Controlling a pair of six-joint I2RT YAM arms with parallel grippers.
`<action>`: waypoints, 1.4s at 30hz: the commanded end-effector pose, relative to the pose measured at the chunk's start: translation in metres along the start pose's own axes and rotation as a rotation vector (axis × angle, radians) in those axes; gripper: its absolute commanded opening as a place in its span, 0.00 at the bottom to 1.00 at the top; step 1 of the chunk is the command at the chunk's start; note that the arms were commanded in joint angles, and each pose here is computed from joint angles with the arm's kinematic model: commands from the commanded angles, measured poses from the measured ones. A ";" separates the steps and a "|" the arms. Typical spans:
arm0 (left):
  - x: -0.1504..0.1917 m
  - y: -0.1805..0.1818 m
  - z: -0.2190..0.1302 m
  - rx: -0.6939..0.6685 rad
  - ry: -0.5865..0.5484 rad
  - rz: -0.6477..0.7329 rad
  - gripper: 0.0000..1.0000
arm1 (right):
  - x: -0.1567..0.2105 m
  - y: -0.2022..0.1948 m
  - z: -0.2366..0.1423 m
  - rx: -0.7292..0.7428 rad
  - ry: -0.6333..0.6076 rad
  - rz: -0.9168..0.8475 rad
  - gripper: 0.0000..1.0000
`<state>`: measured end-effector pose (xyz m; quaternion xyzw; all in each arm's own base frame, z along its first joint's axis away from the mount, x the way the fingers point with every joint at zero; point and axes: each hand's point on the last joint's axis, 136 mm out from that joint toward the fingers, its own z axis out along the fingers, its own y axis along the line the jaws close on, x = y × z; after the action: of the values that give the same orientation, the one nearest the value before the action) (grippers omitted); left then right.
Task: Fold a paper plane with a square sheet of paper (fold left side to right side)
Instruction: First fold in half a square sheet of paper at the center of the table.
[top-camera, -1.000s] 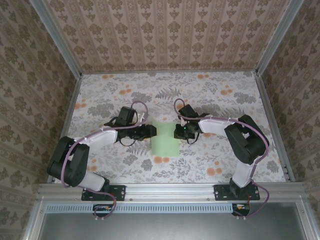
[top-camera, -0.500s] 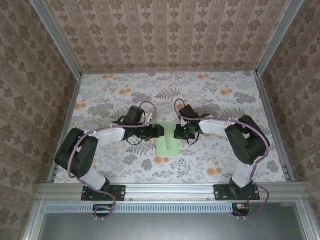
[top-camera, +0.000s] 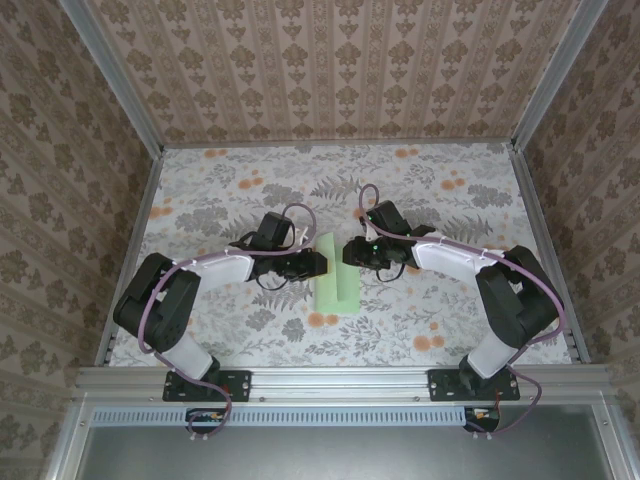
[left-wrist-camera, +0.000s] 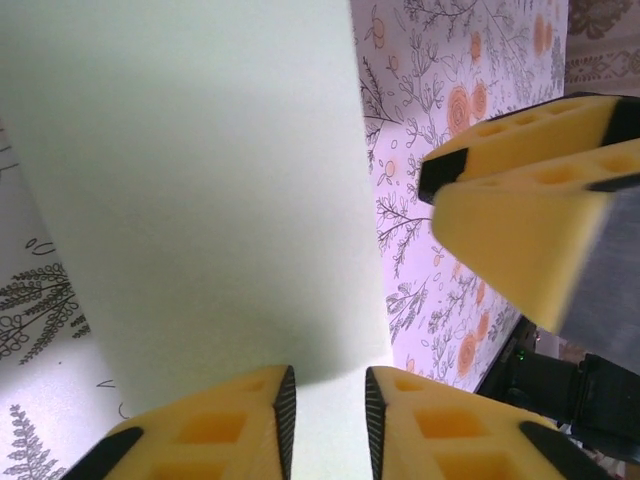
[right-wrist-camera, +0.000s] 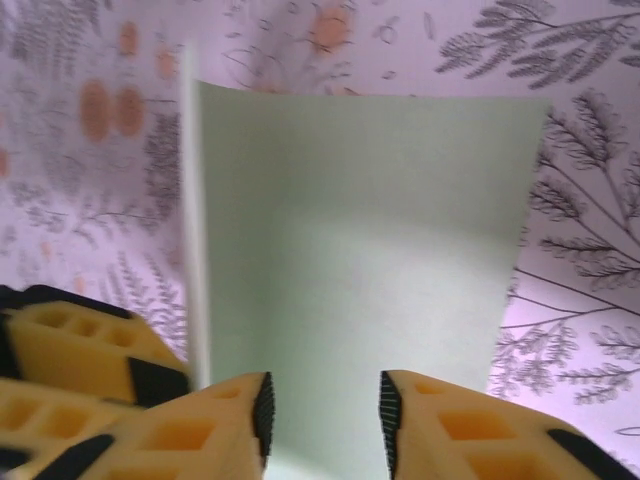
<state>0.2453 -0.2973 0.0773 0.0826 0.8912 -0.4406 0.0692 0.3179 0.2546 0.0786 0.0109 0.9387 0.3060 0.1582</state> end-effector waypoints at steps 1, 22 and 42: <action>-0.003 -0.004 0.001 -0.010 0.003 0.023 0.18 | 0.002 0.020 -0.005 -0.114 0.012 0.001 0.44; -0.002 -0.002 0.002 -0.025 0.006 0.022 0.08 | 0.013 0.030 0.019 -0.189 0.096 0.054 0.31; -0.005 0.004 -0.017 -0.116 -0.028 0.040 0.46 | 0.017 -0.012 0.018 0.047 0.090 0.012 0.04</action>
<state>0.2450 -0.2873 0.0735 0.0848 0.9089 -0.4012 0.0754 0.3060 0.2661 0.0571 0.0131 0.9400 0.3232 0.1082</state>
